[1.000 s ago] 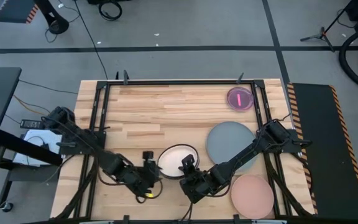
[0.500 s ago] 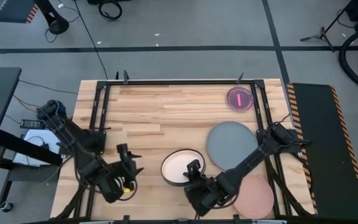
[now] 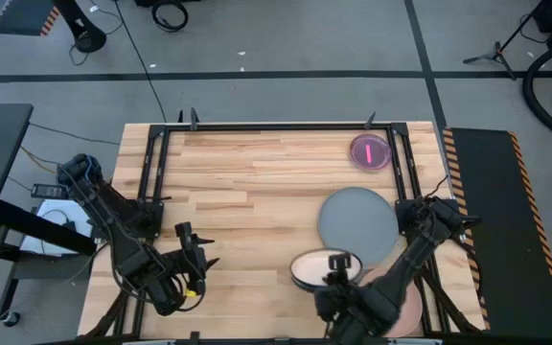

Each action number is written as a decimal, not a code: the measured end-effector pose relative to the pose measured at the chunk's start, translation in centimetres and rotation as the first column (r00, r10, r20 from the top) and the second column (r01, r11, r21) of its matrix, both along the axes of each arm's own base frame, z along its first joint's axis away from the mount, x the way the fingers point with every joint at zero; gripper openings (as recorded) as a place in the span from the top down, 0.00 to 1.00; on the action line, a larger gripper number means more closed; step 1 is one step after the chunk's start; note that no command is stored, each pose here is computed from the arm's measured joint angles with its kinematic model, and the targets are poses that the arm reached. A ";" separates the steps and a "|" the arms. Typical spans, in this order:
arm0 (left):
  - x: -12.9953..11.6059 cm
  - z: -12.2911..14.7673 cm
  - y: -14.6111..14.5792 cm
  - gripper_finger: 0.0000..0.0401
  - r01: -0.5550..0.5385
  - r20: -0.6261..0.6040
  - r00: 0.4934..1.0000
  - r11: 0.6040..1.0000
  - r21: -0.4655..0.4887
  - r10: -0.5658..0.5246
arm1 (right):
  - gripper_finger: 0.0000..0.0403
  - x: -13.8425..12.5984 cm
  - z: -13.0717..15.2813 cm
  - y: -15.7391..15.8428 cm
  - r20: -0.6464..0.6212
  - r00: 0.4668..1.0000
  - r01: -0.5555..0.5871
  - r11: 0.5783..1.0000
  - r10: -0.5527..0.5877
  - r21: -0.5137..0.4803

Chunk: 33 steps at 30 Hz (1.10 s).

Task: Stack plastic plates
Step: Stack the left stacked plates on top of the orange plate

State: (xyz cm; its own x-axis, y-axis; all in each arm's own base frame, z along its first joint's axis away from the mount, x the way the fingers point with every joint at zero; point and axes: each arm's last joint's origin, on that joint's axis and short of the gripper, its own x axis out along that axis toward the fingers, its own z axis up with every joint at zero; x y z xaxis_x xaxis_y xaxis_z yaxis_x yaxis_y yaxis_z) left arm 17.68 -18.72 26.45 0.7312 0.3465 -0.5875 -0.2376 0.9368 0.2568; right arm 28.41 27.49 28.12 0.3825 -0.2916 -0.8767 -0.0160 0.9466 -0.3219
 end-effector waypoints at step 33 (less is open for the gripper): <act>2.7 0.8 0.6 0.42 -0.078 0.172 0.982 0.997 -0.026 0.081 | 0.67 -10.0 -2.3 5.1 -0.310 0.900 0.351 0.931 -0.306 0.100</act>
